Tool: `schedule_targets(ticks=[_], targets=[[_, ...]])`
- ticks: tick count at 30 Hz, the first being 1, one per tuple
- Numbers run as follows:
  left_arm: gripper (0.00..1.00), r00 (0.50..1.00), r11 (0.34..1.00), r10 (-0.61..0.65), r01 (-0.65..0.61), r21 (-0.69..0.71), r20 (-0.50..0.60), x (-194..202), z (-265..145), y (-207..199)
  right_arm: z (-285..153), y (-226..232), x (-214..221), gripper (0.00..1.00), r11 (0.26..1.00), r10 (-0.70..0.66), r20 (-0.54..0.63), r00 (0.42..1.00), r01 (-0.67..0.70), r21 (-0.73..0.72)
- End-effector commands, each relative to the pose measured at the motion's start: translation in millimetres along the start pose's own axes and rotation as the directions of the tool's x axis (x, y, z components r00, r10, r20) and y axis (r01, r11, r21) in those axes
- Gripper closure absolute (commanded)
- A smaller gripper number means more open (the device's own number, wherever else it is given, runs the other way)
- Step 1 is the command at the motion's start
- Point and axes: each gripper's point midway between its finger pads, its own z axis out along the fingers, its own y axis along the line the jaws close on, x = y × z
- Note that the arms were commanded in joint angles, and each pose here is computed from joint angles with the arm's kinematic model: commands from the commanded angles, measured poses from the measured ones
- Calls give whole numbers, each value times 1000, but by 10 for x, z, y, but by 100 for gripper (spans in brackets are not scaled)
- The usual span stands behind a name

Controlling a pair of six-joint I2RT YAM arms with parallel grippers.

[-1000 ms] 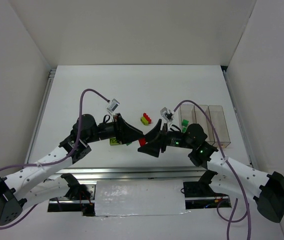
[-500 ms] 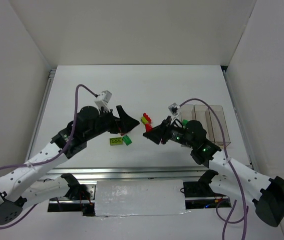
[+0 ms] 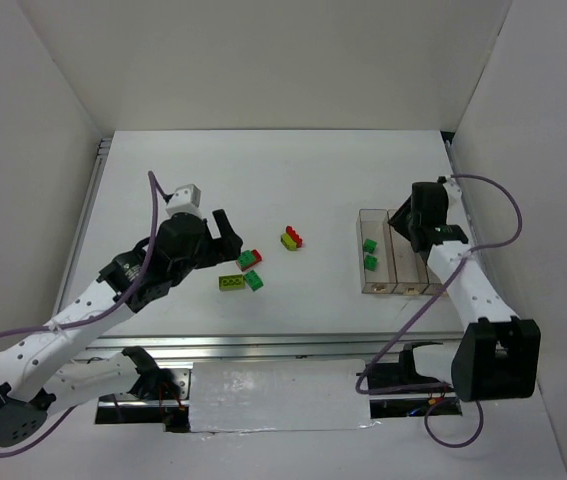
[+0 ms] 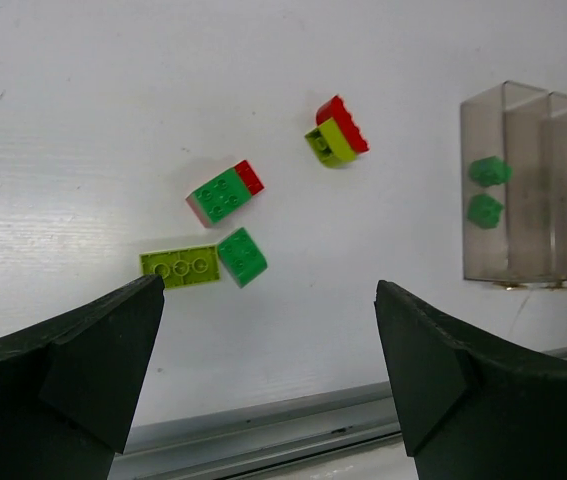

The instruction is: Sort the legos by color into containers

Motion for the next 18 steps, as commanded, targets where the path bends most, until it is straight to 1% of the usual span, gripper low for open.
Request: schedule_targets(ticks=[1, 4, 5, 6, 7, 8, 10, 11, 13, 14, 16, 17, 18], targets=[[0, 999, 999, 46, -47, -17, -18, 22, 56, 15, 176, -157, -96, 100, 992, -41, -28, 999, 44, 121], [1, 997, 998, 66, -67, -7, -47, 75, 133, -33, 338, -296, -82, 95, 988, -19, -45, 999, 25, 154], [0, 995, 997, 78, -79, -15, -67, 115, 179, -34, 356, -318, -72, 90, 986, -21, -50, 999, 29, 161], [1, 993, 996, 87, -88, -16, -82, 136, 205, -46, 377, -329, -72, 80, 986, -20, -49, 999, 28, 163], [1, 992, 996, 91, -92, -9, -87, 116, 205, -90, 392, -351, -64, 65, 985, -16, -51, 999, 25, 169], [0, 990, 995, 99, -101, -15, -103, 147, 257, -100, 400, -352, -74, 39, 985, -11, -48, 999, 19, 169], [0, 989, 995, 99, -100, -5, -107, 134, 286, -154, 402, -343, -100, 30, 985, -8, -45, 999, 16, 170], [1, 989, 995, 101, -102, -3, -113, 147, 328, -172, 400, -337, -109, 23, 986, -5, -44, 999, 13, 168], [0, 989, 995, 101, -101, 8, -112, 136, 364, -220, 371, -298, -130, 17, 988, -4, -48, 999, 11, 155], [1, 988, 995, 104, -104, 5, -115, 151, 425, -238, 356, -271, -130, 1, 990, -2, -51, 999, 9, 140], [0, 987, 994, 113, -113, 10, -111, 121, 483, -292, 270, -237, -163, 0, 992, 0, -45, 999, 6, 123], [1, 984, 991, 130, -130, 5, -125, 159, 565, -302, 222, -174, -150, 0, 996, 2, -51, 999, 3, 93], [1, 983, 989, 147, -146, 20, -112, 111, 616, -371, 90, -41, -169, 0, 999, -9, -33, 999, 11, 38]])
